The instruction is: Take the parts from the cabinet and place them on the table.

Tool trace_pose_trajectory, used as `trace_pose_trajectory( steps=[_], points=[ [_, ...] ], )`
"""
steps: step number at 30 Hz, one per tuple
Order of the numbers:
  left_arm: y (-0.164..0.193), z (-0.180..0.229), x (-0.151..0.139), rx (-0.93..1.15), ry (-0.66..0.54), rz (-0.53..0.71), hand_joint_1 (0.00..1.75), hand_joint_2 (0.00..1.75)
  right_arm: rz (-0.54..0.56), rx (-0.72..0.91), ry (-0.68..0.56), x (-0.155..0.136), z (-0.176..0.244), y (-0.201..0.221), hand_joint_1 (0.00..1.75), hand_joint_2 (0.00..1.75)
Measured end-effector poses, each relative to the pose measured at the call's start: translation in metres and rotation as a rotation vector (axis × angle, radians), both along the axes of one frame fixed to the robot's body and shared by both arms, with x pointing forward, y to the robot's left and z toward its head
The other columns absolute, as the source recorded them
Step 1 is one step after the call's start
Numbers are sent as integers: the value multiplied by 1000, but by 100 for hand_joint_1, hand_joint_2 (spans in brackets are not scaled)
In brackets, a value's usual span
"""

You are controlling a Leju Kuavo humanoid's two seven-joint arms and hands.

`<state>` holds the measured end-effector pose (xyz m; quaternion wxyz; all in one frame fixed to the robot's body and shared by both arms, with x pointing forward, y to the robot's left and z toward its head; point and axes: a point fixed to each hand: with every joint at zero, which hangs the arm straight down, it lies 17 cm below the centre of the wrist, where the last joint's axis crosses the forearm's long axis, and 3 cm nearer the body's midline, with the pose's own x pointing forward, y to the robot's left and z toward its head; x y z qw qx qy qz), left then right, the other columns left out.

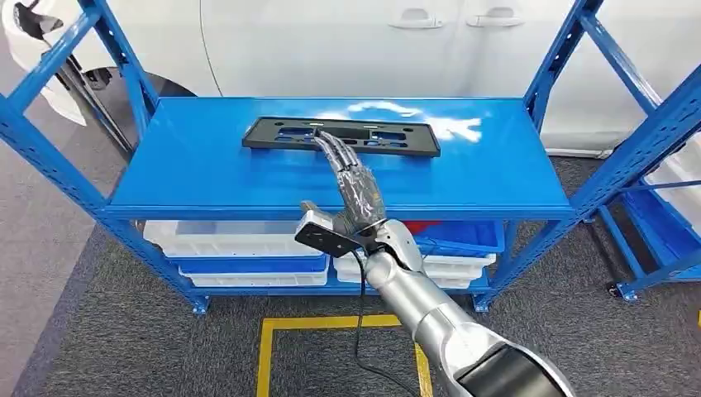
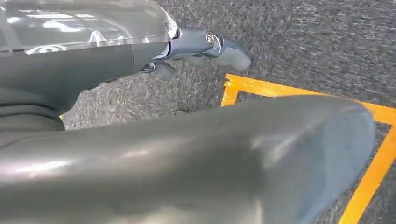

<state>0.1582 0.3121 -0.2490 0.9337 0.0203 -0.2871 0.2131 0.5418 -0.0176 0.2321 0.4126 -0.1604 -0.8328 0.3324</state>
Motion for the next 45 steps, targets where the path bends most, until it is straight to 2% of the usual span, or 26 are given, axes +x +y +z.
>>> trace_pose_trajectory(
  steps=[15, 30, 31, 41, 45],
  points=[
    [0, 0, -2, 1, -4, -10, 0, 0, -14, 4, -9, -3, -5, -3, 0, 0],
    [-3, -1, -3, 3, 3, -15, 0, 0, 31, -79, -85, -16, 9, 25, 0, 0],
    [-3, -1, -2, 3, 3, -15, 0, 0, 37, -90, -99, -17, 12, 29, 0, 175],
    [-4, 0, 1, 7, 0, -11, 0, 0, 88, -137, -162, -30, 29, 61, 0, 175],
    [-4, -2, -5, 9, 10, -11, 0, 0, 77, -164, -190, -33, 30, 64, 0, 175]
  ],
)
